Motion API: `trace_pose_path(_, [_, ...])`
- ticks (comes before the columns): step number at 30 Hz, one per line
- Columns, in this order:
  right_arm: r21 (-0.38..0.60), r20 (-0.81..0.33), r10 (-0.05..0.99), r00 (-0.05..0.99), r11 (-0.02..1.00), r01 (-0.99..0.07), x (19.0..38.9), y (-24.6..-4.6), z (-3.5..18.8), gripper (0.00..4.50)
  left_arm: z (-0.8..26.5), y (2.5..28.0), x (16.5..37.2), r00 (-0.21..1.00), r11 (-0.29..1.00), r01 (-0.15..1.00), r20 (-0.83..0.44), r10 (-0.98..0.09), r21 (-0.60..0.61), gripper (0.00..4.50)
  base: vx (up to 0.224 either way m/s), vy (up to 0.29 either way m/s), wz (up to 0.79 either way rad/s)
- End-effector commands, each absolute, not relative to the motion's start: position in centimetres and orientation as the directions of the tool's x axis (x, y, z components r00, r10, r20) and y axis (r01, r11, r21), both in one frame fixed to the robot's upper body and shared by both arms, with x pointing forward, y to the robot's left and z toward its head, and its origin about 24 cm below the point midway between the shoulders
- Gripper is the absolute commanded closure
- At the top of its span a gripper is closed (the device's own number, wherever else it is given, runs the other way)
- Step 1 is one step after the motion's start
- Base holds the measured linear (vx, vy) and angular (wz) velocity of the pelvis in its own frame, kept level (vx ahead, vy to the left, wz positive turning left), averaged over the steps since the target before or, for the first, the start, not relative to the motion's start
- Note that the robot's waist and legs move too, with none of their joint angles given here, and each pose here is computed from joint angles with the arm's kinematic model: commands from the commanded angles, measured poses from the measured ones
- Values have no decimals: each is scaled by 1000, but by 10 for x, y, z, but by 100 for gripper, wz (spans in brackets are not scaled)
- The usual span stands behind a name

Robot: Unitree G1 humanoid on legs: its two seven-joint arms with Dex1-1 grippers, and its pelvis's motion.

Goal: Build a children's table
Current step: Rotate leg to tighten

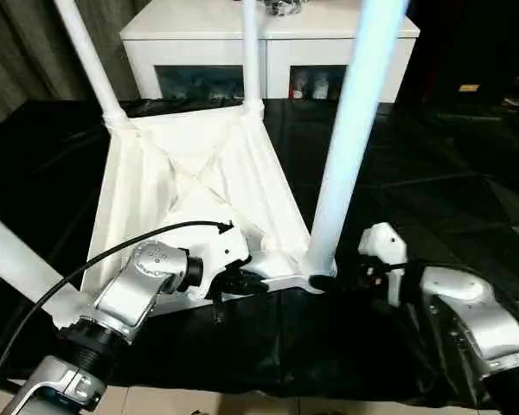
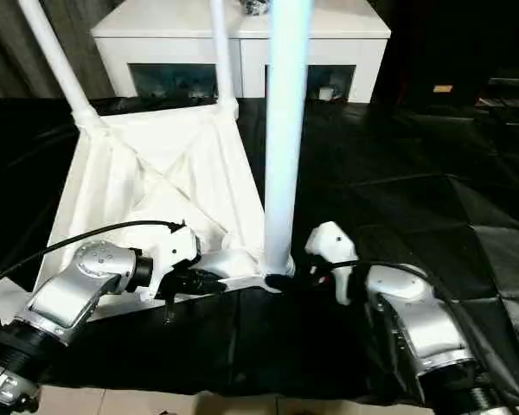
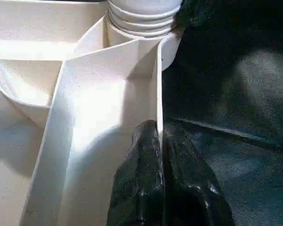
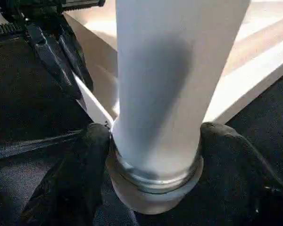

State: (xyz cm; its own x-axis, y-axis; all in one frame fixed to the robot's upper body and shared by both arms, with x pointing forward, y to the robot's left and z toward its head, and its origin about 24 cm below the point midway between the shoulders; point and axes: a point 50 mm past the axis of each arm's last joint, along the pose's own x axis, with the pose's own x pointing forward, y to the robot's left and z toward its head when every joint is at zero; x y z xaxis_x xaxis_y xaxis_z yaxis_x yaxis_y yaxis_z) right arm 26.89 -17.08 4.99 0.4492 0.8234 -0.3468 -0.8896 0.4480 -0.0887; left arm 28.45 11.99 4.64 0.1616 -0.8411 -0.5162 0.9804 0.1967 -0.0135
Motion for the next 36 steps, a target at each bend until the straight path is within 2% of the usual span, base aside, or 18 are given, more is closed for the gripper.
trace_pose_path(1, [-106, -355, 832, 427, 418, -902, 269, -167, 52, 130, 65, 110, 287, 140, 136, 990, -458, -878, 41, 450, 0, 0, 0])
trace_pose_path(4, [-84, -361, 840, 405, 404, -911, 268, -168, 51, 130, 66, 111, 287, 139, 135, 990, -461, -877, 41, 450, 0, 0, 0])
trace_pose_path(5, [-74, -353, 841, 410, 411, -908, 269, -168, 51, 147, 66, 111, 287, 138, 134, 990, -462, -876, 40, 450, 0, 0, 0])
trace_pose_path(7, [-64, -341, 842, 418, 422, -904, 270, -168, 52, 147, 66, 112, 287, 137, 135, 990, -464, -875, 38, 450, 0, 0, 0])
trace_pose_path(10, [-45, -321, 847, 424, 433, -900, 271, -168, 52, 176, 65, 112, 287, 135, 134, 990, -464, -875, 36, 450, 0, 0, 0])
trace_pose_path(20, [29, -265, 850, 454, 478, -878, 272, -165, 48, 185, 62, 113, 285, 125, 131, 991, -475, -871, 19, 450, 0, 0, 0])
trace_pose_path(22, [31, -284, 798, 532, 562, -827, 277, -164, 39, 185, 57, 111, 287, 146, 156, 988, -495, -857, 21, 450, 0, 0, 0])
trace_pose_path(24, [-7, -344, 683, 644, 684, -729, 286, -159, 23, 185, 49, 104, 291, 200, 213, 976, -515, -833, 35, 450, 0, 0, 0])
trace_pose_path(25, [-7, -344, 683, 644, 684, -729, 286, -159, 23, 185, 49, 104, 291, 200, 213, 976, -515, -833, 35, 450, 0, 0, 0])
trace_pose_path(27, [-48, -384, 483, 787, 841, -539, 299, -148, 7, 185, 38, 86, 301, 308, 326, 943, -532, -789, 62, 450, 0, 0, 0])
trace_pose_path(28, [-51, -386, 459, 800, 856, -515, 300, -147, 6, 185, 38, 83, 302, 320, 338, 939, -533, -784, 66, 450, 0, 0, 0])
trace_pose_path(29, [-62, -393, 368, 842, 904, -424, 306, -142, 3, 186, 36, 75, 306, 362, 380, 921, -534, -764, 81, 450, 0, 0, 0])
trace_pose_path(31, [-65, -407, 290, 866, 937, -345, 311, -132, 0, 186, 36, 63, 314, 437, 460, 883, -521, -734, 93, 450, 0, 0, 0])
trace_pose_path(32, [-65, -407, 289, 866, 937, -344, 311, -132, 0, 186, 36, 62, 314, 437, 461, 883, -520, -733, 93, 450, 0, 0, 0])
trace_pose_path(33, [-65, -407, 238, 882, 956, -288, 316, -121, 0, 186, 37, 51, 322, 521, 545, 831, -504, -689, 115, 450, 0, 0, 0])
trace_pose_path(36, [-71, -393, 219, 893, 961, -267, 324, -104, 4, 186, 40, 39, 328, 574, 583, 798, -483, -661, 150, 450, 0, 0, 0])
